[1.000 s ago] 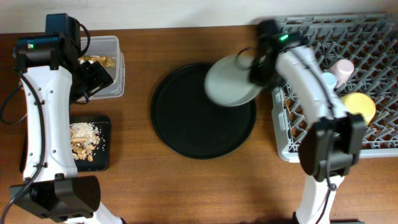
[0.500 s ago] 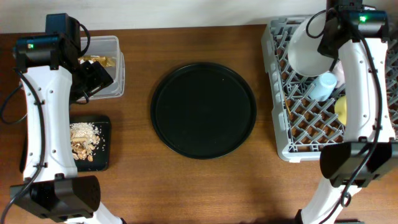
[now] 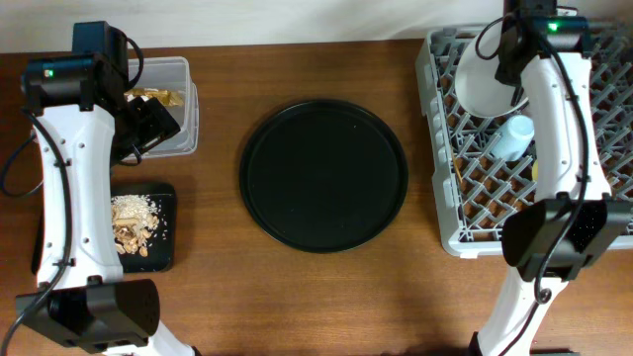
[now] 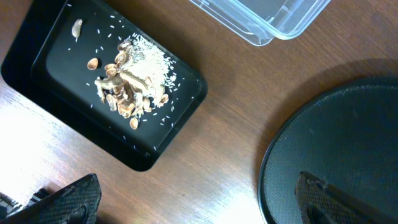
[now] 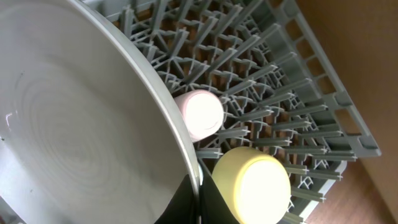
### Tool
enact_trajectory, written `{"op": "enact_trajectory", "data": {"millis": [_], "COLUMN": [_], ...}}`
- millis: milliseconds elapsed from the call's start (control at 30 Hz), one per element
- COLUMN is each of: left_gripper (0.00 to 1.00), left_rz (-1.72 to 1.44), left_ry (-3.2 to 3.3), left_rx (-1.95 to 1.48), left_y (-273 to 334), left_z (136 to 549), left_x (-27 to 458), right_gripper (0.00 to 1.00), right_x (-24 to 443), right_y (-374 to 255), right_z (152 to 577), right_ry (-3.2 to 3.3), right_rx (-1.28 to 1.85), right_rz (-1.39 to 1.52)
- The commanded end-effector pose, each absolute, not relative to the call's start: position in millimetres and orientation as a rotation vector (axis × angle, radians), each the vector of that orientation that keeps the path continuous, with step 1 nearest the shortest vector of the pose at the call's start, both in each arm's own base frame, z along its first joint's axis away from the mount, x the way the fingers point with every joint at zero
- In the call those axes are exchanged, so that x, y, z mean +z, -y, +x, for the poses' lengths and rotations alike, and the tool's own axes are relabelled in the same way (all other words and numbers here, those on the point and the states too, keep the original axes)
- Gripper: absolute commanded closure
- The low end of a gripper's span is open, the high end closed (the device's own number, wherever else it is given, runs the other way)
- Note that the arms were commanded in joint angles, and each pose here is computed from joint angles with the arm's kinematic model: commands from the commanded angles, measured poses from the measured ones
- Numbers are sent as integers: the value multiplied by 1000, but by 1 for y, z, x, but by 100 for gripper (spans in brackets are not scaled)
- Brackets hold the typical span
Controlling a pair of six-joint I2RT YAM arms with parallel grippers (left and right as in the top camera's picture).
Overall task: Sort waste into correct bins and load items into the dishwasher rack
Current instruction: 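Stand the white plate upright in the rack's back left slots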
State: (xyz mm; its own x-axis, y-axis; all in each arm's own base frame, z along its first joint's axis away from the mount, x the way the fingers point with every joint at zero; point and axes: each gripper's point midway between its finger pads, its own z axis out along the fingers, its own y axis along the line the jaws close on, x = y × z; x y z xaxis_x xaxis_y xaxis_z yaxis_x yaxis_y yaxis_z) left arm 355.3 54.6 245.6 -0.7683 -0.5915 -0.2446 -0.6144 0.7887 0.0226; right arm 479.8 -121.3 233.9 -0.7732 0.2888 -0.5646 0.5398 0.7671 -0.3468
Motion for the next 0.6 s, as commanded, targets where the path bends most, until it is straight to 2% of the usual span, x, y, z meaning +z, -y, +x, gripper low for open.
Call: {"op": "enact_trajectory", "data": {"millis": [0, 133, 567], "left_gripper": [1, 1, 1], "left_rz": [-935, -935, -935], "left_ry": [-2763, -2764, -2764], "left_rx": [153, 153, 153], "left_y": [-55, -55, -55], "left_z": [356, 356, 356], "left_x": [244, 244, 244], "right_gripper": [96, 96, 96], "right_x": [221, 210, 217], "right_y": [108, 98, 95], "right_z": [487, 491, 492], "right_ry": [-2508, -2533, -2506], "right_rx": [-740, -748, -840], "right_rz": [528, 491, 441]}}
